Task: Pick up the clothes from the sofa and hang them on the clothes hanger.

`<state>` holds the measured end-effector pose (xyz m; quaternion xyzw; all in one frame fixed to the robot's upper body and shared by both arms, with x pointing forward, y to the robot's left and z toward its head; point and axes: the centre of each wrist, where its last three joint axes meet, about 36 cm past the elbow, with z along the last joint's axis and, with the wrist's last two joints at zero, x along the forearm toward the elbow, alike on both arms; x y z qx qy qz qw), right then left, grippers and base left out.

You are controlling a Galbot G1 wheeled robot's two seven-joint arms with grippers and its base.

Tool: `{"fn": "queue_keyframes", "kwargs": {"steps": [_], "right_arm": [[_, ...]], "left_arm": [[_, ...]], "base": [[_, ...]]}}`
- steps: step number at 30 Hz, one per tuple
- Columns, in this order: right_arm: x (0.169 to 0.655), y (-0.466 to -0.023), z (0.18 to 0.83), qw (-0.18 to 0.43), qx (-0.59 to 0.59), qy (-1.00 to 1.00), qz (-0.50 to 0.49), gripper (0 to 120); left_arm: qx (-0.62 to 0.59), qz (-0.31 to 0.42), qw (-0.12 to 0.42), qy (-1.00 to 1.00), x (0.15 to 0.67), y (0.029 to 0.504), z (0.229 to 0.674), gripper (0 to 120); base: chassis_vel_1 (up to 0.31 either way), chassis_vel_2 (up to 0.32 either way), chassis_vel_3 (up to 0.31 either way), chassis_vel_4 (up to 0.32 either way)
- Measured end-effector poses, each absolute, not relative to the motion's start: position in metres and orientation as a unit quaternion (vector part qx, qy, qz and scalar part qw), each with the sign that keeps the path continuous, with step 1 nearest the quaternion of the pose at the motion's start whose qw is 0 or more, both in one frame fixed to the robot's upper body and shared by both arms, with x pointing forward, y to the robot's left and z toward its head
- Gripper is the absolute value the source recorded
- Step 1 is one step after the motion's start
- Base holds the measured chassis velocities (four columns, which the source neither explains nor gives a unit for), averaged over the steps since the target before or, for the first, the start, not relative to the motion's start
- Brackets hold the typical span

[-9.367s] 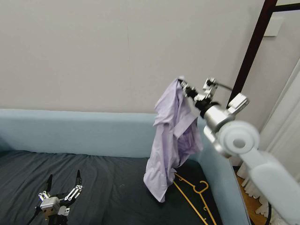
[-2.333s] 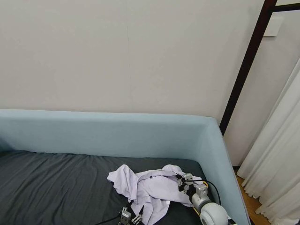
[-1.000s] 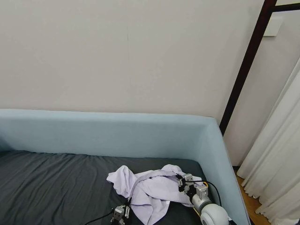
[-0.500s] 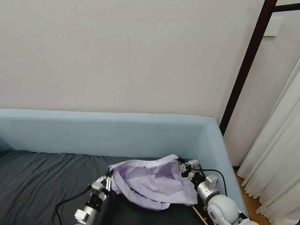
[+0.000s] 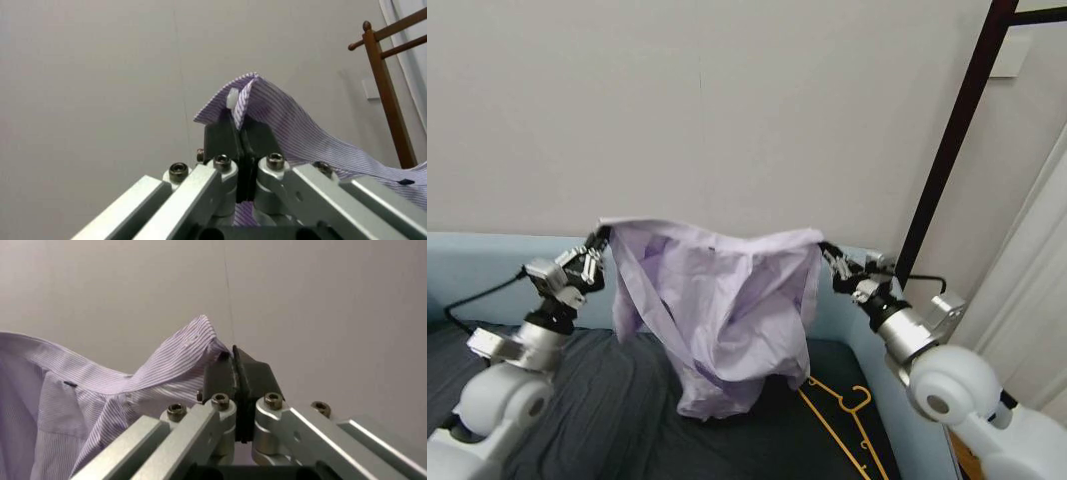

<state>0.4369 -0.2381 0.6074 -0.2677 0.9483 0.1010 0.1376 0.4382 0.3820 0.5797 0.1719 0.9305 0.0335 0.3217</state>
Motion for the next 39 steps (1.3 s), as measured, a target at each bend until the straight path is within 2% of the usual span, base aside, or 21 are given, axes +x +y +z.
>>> {"fn": "queue_keyframes", "kwargs": {"steps": [7, 9, 13, 17, 20, 32, 35, 39], "right_arm": [[0.436, -0.25, 0.647, 0.182, -0.27, 0.942, 0.08, 0], [0.433, -0.251, 0.647, 0.18, -0.266, 0.945, 0.068, 0], [0.422, -0.252, 0.625, 0.135, -0.225, 0.965, -0.004, 0], [0.417, -0.254, 0.636, 0.147, -0.22, 0.964, -0.01, 0], [0.418, -0.256, 0.635, 0.153, -0.21, 0.964, -0.052, 0], [0.421, -0.254, 0.646, 0.18, -0.189, 0.956, -0.131, 0], [0.422, -0.257, 0.662, 0.205, -0.192, 0.948, -0.152, 0], [0.42, -0.259, 0.688, 0.228, -0.205, 0.943, -0.132, 0]], "left_arm": [[0.176, 0.069, 0.342, 0.921, 0.445, 0.4, 0.633, 0], [0.178, 0.073, 0.339, 0.921, 0.445, 0.399, 0.631, 0], [0.184, 0.087, 0.31, 0.929, 0.444, 0.392, 0.598, 0], [0.177, 0.079, 0.31, 0.931, 0.44, 0.385, 0.607, 0], [0.174, 0.102, 0.298, 0.933, 0.441, 0.386, 0.601, 0], [0.157, 0.122, 0.29, 0.936, 0.44, 0.388, 0.599, 0], [0.146, 0.103, 0.307, 0.935, 0.438, 0.385, 0.626, 0], [0.144, 0.101, 0.323, 0.93, 0.434, 0.385, 0.653, 0]], "base": [[0.0, 0.0, 0.0, 0.0], [0.0, 0.0, 0.0, 0.0], [0.0, 0.0, 0.0, 0.0], [0.0, 0.0, 0.0, 0.0], [0.0, 0.0, 0.0, 0.0], [0.0, 0.0, 0.0, 0.0], [0.0, 0.0, 0.0, 0.0], [0.0, 0.0, 0.0, 0.0]]}}
